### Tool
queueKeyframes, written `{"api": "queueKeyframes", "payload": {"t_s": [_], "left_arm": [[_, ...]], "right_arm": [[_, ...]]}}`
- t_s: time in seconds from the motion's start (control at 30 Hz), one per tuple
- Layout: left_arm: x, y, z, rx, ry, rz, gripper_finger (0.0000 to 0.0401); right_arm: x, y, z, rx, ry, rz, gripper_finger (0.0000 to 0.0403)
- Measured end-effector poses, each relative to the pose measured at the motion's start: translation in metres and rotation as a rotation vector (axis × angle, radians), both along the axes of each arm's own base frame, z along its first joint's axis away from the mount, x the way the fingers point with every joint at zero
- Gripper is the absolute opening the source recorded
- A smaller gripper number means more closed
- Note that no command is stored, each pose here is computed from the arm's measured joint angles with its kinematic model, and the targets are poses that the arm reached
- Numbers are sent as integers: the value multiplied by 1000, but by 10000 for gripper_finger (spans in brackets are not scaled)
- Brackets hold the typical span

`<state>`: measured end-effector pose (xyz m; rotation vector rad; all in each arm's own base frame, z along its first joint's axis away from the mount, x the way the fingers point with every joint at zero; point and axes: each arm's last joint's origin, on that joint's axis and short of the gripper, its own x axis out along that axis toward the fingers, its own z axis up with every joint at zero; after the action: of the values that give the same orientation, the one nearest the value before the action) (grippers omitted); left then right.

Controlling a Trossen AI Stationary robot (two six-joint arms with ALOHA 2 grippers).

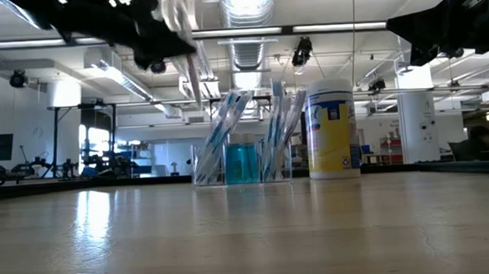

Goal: Pick & Place toothbrushing station
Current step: Put the orange toothbrush into the left section of the transparent organizer

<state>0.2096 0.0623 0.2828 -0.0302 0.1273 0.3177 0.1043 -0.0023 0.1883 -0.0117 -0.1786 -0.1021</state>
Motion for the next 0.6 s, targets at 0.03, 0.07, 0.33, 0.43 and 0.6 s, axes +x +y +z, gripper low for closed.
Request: {"api": "queueKeyframes", "payload": {"t_s": [0.03, 0.07, 0.33, 0.43, 0.6], "left_arm": [[7, 3, -10, -19, 52, 0, 25], [13, 5, -17, -28, 79, -2, 24], [43, 25, -48, -53, 141, 36, 24], [47, 32, -54, -58, 154, 61, 24], [51, 36, -69, -83, 211, 70, 24]], "right_arm": [[0, 0, 0, 0, 0, 0, 8], [0, 0, 0, 0, 0, 0, 8], [1, 0, -1, -4, 16, -1, 8], [1, 0, -1, 0, 16, 0, 8], [1, 0, -1, 1, 15, 1, 8]]}}
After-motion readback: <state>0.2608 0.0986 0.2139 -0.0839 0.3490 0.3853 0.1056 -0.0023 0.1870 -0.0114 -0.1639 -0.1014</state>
